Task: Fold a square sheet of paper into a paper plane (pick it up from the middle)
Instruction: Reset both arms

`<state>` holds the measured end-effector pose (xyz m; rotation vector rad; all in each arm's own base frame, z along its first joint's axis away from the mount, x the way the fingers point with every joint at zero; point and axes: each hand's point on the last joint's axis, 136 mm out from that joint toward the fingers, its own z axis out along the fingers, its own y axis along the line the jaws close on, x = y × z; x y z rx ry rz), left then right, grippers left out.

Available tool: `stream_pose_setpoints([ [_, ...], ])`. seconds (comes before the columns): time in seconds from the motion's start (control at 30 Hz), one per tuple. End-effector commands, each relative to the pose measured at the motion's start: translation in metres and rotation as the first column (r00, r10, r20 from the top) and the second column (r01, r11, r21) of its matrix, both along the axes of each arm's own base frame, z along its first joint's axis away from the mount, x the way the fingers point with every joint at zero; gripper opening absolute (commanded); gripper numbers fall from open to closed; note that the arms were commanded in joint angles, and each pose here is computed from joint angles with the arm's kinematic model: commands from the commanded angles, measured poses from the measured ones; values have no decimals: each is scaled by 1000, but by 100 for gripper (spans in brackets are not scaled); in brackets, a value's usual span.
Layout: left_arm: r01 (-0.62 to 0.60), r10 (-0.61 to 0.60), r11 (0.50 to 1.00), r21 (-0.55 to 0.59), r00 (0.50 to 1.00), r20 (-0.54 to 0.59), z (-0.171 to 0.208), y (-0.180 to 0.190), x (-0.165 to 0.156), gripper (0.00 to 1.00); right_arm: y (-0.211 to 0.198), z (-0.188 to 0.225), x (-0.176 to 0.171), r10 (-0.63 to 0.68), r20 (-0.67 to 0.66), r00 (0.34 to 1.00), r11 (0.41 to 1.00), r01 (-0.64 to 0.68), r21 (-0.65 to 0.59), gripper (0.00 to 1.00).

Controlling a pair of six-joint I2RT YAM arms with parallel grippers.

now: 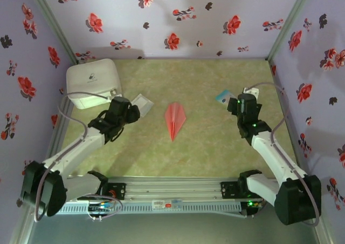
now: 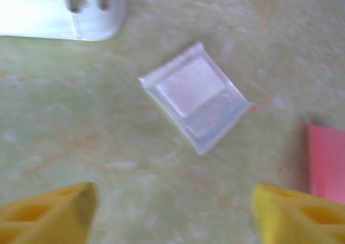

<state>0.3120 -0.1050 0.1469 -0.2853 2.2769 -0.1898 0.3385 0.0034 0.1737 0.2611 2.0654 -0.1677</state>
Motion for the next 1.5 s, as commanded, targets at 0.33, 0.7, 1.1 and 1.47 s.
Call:
stream_pose_setpoints([
  [0.33,-178,92,917,357,965,245,6,125,19,100,5,-64,57,128,27,991,987,-124,-106,83],
  [0.7,-78,-62,937,340,922,382,-19,117,51,100,-10,-81,49,175,202,964,983,-182,18,88],
  [1.1,-129,12,953,273,920,391,-48,138,79,100,-31,-86,55,42,159,986,999,-45,14,99],
  [1.47,-147,34,949,280,927,373,-50,141,80,100,-31,-86,55,43,156,987,999,-46,15,99],
])
